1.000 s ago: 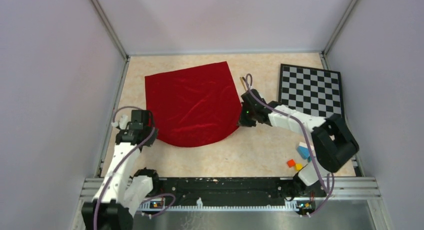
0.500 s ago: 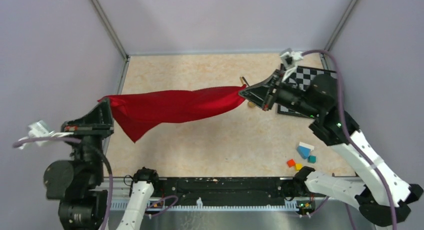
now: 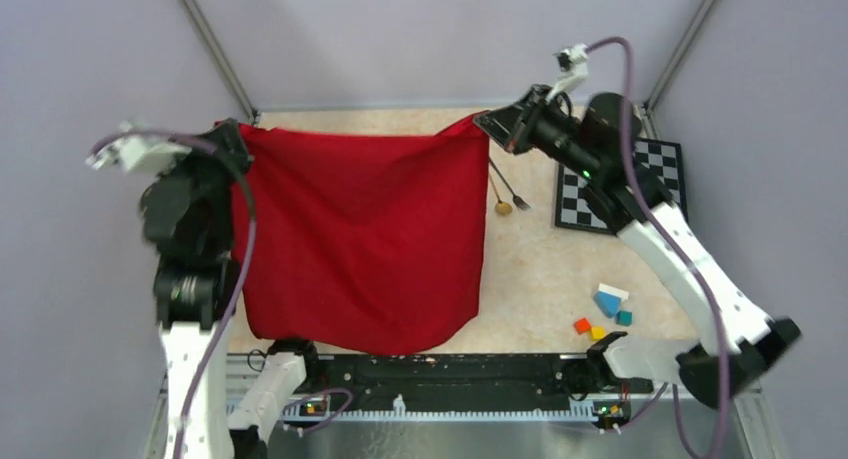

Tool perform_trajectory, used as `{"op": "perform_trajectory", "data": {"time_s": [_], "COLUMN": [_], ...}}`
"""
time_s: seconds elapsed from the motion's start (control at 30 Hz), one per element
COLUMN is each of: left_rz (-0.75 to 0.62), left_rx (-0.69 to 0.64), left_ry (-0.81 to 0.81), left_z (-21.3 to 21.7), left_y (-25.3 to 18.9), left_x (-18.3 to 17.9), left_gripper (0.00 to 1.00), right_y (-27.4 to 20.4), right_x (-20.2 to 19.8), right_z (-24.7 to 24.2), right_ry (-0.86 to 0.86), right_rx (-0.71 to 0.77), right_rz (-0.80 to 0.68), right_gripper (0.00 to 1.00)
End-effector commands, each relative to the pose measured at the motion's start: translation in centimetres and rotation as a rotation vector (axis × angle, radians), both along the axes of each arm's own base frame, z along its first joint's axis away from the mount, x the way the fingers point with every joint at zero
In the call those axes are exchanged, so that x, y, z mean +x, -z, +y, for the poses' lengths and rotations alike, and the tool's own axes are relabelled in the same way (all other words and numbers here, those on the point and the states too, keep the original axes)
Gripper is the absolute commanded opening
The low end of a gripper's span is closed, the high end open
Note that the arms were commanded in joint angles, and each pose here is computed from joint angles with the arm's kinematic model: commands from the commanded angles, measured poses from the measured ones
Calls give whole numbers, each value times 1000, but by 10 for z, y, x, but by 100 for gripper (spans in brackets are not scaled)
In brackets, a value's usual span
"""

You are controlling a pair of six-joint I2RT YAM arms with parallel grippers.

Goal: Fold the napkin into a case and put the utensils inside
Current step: Flatten the napkin at the center of the board.

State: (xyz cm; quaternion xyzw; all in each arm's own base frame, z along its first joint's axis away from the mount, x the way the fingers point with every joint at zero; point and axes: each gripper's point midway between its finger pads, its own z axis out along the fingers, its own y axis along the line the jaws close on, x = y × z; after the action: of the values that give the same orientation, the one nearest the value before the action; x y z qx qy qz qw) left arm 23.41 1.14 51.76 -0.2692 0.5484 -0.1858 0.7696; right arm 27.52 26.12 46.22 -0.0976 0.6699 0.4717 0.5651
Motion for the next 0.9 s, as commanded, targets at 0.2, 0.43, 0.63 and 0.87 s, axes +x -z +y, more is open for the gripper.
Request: {"op": "perform_trajectory", "data": {"time_s": [0.2, 0.43, 0.63, 0.87], "left_rz": [517, 630, 688, 820], "left_rx": [55, -24, -67, -117], "left_ry": [-11, 224, 392, 453], "left_z": [20, 13, 4, -2], "left_y": [222, 326, 356, 361], "left_x": [222, 295, 310, 264], "left_gripper": [0, 0, 0, 0], "right_y": [158, 251, 280, 300], "right_x": [176, 251, 271, 244], "right_z": [25, 47, 49, 27], "right_ry": [121, 81, 51, 50], "right_rx": [-72, -183, -229, -306], "right_rz": [350, 441, 487, 588], "right_gripper": [0, 0, 0, 0]}}
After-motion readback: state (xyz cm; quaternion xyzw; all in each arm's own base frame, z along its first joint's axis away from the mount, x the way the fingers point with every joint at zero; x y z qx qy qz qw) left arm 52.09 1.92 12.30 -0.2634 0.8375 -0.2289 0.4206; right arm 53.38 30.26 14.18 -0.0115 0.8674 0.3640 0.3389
